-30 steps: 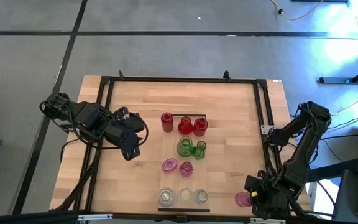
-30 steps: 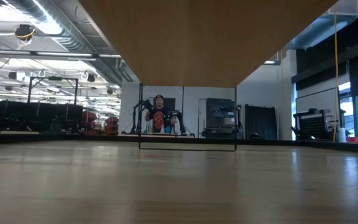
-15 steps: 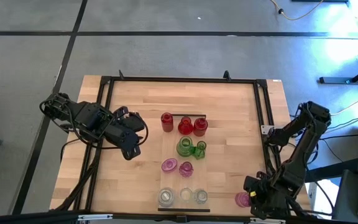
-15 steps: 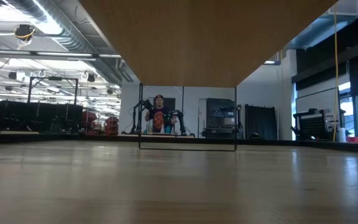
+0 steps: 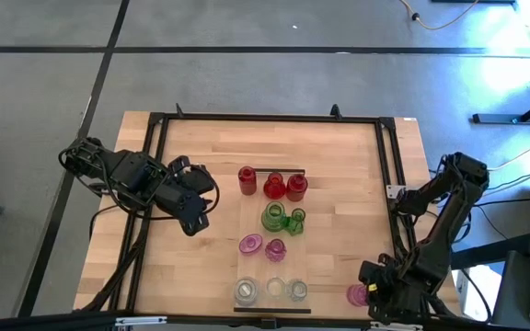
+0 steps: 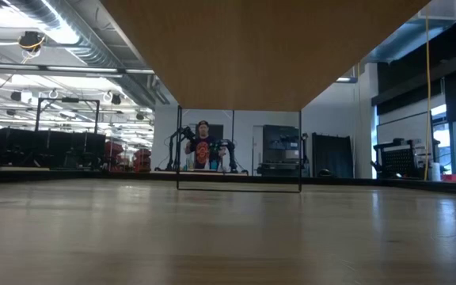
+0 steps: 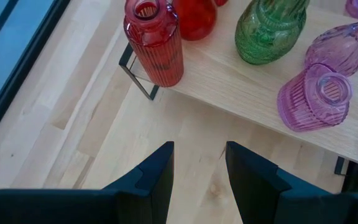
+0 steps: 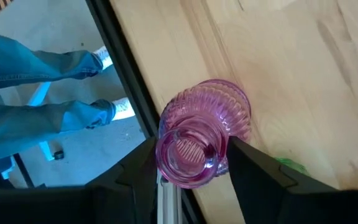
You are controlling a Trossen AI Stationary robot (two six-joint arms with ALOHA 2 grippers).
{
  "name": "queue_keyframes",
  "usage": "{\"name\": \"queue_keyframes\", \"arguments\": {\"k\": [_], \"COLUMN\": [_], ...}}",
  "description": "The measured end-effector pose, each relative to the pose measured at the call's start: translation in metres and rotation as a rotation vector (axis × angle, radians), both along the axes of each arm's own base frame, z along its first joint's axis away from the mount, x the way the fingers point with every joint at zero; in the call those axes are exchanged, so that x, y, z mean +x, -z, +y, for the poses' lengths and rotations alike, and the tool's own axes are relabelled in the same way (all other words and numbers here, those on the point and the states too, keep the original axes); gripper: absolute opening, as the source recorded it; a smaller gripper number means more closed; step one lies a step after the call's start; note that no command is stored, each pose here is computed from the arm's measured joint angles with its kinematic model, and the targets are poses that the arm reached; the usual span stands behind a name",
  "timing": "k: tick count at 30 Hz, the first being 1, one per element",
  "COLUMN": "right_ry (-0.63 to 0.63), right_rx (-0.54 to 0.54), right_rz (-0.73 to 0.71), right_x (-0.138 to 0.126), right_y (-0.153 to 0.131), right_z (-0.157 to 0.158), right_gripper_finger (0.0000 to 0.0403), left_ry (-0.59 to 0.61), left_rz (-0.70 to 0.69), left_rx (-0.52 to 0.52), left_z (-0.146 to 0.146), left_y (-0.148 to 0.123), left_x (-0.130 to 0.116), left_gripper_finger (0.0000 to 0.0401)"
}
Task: Sort vases onto shelf
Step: Put the pink vase on the shelf aligned with the other pink vases
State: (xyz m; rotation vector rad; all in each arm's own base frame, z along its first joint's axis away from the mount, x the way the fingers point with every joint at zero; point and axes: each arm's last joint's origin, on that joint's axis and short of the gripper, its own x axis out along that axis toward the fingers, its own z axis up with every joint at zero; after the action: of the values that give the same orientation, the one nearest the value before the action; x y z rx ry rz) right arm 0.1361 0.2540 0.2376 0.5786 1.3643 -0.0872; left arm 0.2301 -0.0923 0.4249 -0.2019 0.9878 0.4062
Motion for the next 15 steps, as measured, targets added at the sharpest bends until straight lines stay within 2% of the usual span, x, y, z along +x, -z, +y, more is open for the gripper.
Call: {"name": "queue_keyframes", "arguments": {"k": [9,15], "right_ry": [0.076,0.106], "right_rx": [-0.066,-0.137], "right_rz": [-0.011,-0.009], "right_x": [0.010,0.015], "right_y": [0.007,0.008], "right_z": [-0.006,-0.016], "right_gripper_finger": [0.0174,0.0142], "left_ry": [0.000,0.000], "left_rz": [0.000,0.000], "left_rx": [0.000,0.000], "left_z": [0.000,0.000], "left_y": [0.000,0.000], "left_x": [0.000,0.000], "left_gripper_finger": [0.0139,0.0139]}}
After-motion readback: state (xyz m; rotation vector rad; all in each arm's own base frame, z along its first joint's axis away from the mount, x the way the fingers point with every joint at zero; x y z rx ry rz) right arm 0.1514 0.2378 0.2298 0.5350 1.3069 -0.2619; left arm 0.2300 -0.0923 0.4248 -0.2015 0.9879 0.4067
